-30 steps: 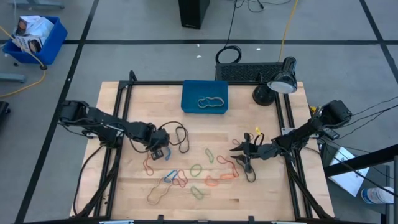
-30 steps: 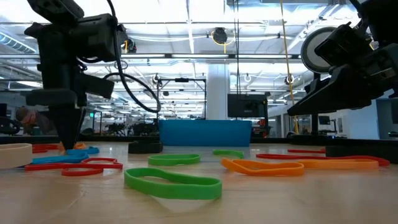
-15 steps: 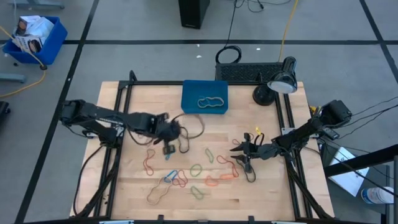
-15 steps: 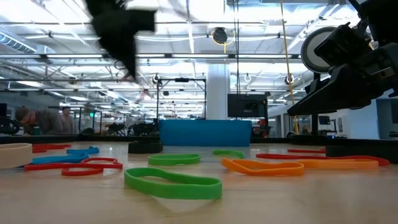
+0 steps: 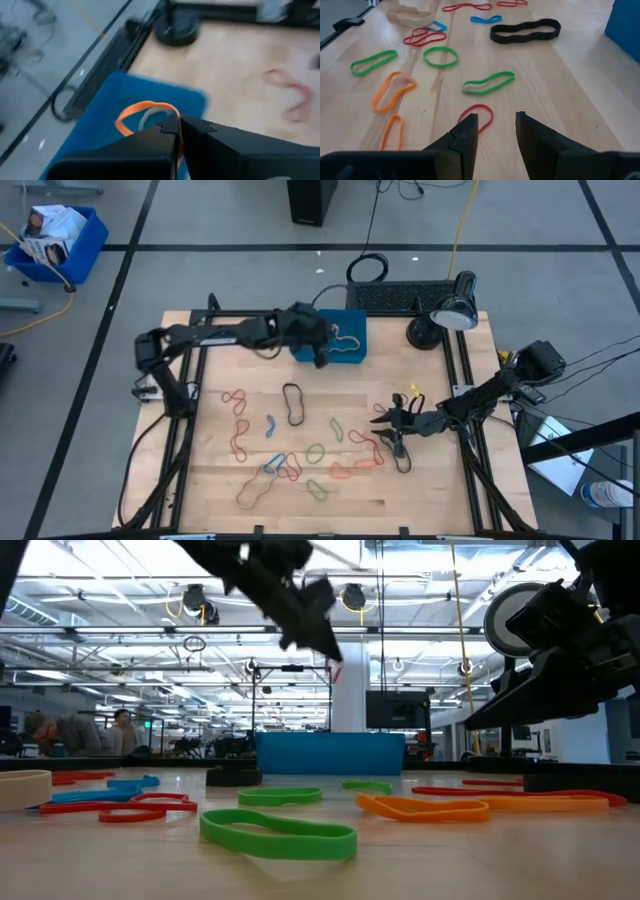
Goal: Pick and place rubber bands into bin
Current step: Put the orange rubber band into the blue bin, then put the red rubber band into the blue bin
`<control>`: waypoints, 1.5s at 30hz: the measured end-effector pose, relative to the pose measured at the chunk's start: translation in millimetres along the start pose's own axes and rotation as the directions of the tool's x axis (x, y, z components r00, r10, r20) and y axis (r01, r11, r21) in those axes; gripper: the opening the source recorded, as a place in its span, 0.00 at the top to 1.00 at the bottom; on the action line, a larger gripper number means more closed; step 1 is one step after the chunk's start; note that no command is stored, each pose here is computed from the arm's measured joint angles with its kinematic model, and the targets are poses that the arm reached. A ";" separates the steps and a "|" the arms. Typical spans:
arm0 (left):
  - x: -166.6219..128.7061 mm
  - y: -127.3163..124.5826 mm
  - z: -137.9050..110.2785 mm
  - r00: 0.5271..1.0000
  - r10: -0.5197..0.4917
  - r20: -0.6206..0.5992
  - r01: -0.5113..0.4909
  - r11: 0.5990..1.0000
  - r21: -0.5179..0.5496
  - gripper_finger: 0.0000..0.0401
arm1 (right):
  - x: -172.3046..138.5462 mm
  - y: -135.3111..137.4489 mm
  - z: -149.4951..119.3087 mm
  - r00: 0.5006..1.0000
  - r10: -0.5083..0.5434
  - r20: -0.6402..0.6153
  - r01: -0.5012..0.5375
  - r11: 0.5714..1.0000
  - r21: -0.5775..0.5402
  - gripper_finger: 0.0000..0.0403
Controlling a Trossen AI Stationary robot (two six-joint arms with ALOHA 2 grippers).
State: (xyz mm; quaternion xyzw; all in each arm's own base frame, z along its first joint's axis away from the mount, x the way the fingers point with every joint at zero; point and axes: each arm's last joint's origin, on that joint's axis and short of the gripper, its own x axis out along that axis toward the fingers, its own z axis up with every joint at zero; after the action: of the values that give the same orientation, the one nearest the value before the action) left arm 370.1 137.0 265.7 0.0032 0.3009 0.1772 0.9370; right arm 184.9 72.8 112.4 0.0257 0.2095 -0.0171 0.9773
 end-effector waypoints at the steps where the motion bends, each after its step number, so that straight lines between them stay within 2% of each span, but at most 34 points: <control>1: 7.3 7.4 -4.6 1.000 0.016 -0.015 -0.017 1.000 -0.012 0.95 | 0.0 -0.1 -0.3 1.000 -0.001 -0.003 0.001 1.000 0.000 0.70; 5: 29.5 32.1 -23.6 0.995 0.047 -0.087 -0.054 0.995 -0.080 0.90 | -0.4 0.5 -1.9 1.000 0.001 -0.017 -0.001 1.000 -0.008 0.70; 9: 43.3 43.7 -39.4 0.989 -0.026 -0.144 -0.003 0.980 -0.197 0.82 | -0.5 0.4 -3.2 1.000 -0.001 -0.029 0.001 1.000 -0.016 0.70; 12: 50.0 47.8 -49.2 0.980 -0.073 -0.183 0.030 0.973 -0.228 0.73 | -0.5 0.2 -3.7 0.999 -0.003 -0.034 0.002 1.000 -0.019 0.70; 16: 52.1 48.7 -53.1 0.976 -0.073 -0.206 0.027 0.975 -0.220 0.55 | -0.5 0.1 -3.7 0.999 -0.004 -0.034 0.003 1.000 -0.024 0.70; 20: 38.8 51.1 -53.4 0.957 0.023 -0.289 -0.080 0.979 -0.189 0.38 | -0.4 -0.1 -3.7 0.999 -0.005 -0.034 0.004 0.999 -0.039 0.70; 23: 15.7 53.2 -49.2 0.919 0.153 -0.365 -0.214 0.967 -0.135 0.33 | -0.4 -0.1 -3.7 0.999 -0.005 -0.034 0.004 0.999 -0.042 0.70; 28: -31.1 48.3 -38.8 0.807 0.396 -0.437 -0.455 0.890 -0.034 0.40 | -0.4 -0.2 -3.9 0.999 -0.006 -0.036 0.005 0.999 -0.042 0.71; 31: -64.8 30.8 -32.7 0.783 0.444 -0.435 -0.501 0.865 -0.019 0.48 | -0.8 0.6 -4.9 0.999 -0.003 -0.044 0.001 0.999 -0.040 0.71; 33: -85.5 10.6 -35.9 0.795 0.436 -0.422 -0.490 0.872 -0.022 0.54 | -1.2 1.4 -5.5 0.999 0.002 -0.048 -0.003 1.000 -0.024 0.71; 36: -112.8 -23.0 -49.0 0.845 0.384 -0.373 -0.437 0.897 -0.068 0.63 | -2.1 3.3 -6.7 0.998 0.010 -0.056 -0.011 1.000 -0.014 0.71; 39: -133.9 -57.0 -70.1 0.895 0.302 -0.329 -0.360 0.924 -0.130 0.69 | -2.7 5.0 -6.6 0.998 0.019 -0.052 -0.019 1.000 -0.009 0.71; 45: -163.4 -112.7 -120.9 0.934 0.144 -0.327 -0.211 0.961 -0.179 0.77 | -2.9 7.2 -1.1 0.999 0.036 0.003 -0.036 0.999 0.014 0.71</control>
State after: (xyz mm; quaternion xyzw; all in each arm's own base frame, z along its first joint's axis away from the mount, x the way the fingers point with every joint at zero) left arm 215.5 -35.5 245.9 -0.0968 0.4226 0.2908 0.8529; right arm 182.1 80.1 112.9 0.0365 0.2073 -0.0010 0.9776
